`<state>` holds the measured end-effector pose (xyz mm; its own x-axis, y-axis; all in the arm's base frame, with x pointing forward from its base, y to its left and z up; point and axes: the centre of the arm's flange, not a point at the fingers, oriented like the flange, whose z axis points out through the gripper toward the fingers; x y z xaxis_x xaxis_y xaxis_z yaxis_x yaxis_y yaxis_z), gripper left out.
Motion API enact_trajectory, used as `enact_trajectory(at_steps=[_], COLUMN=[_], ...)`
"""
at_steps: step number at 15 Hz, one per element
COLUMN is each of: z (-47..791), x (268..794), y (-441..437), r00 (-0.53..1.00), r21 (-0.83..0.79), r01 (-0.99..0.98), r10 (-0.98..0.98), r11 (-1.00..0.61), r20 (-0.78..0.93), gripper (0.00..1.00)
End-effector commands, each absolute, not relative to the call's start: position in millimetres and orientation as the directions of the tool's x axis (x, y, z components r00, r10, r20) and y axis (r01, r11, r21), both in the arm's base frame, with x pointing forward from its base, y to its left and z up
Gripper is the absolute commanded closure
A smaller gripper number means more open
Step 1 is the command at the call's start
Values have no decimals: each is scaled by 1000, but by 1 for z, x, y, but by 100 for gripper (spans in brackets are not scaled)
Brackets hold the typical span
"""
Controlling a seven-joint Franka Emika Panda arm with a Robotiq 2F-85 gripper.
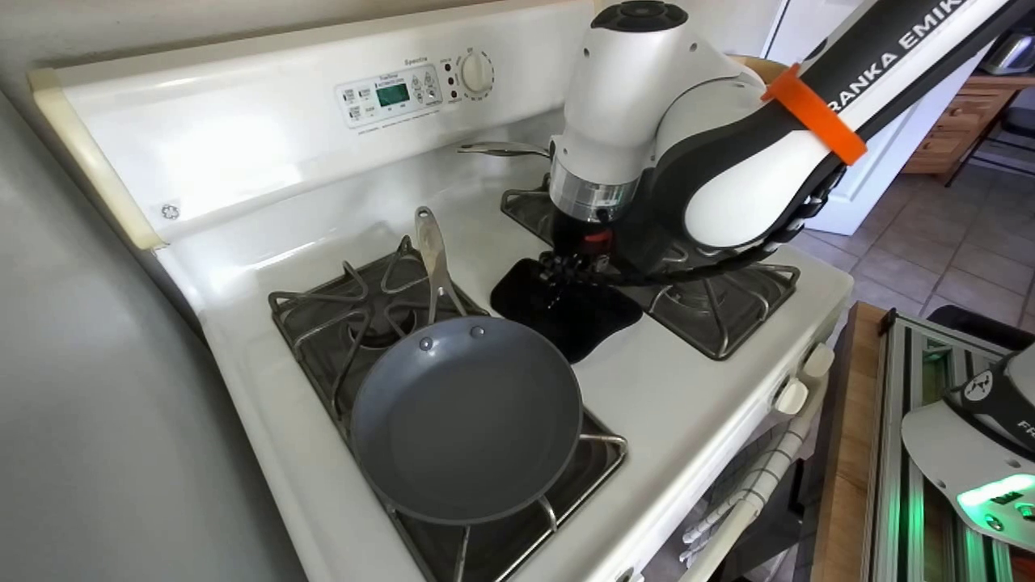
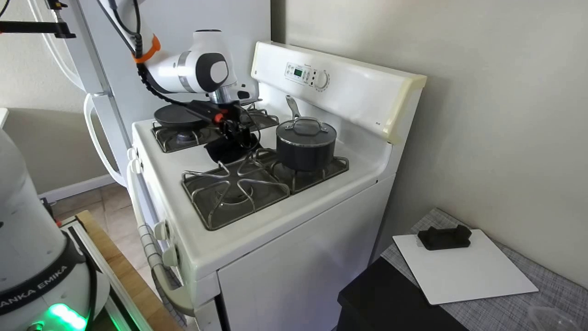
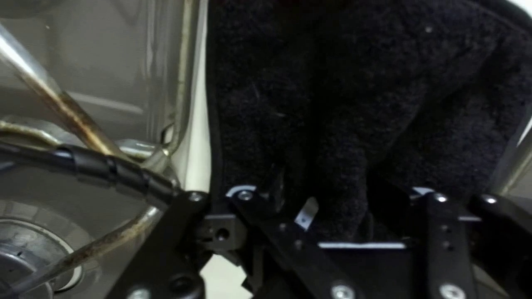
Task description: Use the black potholder to remove the glass lid from the pot and then put the lid on the bottom right stove plate
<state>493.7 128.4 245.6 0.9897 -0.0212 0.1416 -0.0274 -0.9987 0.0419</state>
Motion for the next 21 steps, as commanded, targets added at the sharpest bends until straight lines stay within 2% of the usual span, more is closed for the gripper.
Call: enact_trajectory(at_steps=[1,3,4,5,12,21], z=[225,235,241,249,316,481], x=[495,496,495,495,493,479], y=[130,128,126,125,103,32], r00=[993,992,992,992,984,876], r21=[62,56,54,52,35,-111], r01=[-47,-64,-73,-81,-169,-394], r10=[-41,-57,-67,-75,-167,-409], r11=[-997,-996,-996,-995,-985,-912], r20=[108,110,108,105,68,256], gripper=[88,100,95,98,96,96])
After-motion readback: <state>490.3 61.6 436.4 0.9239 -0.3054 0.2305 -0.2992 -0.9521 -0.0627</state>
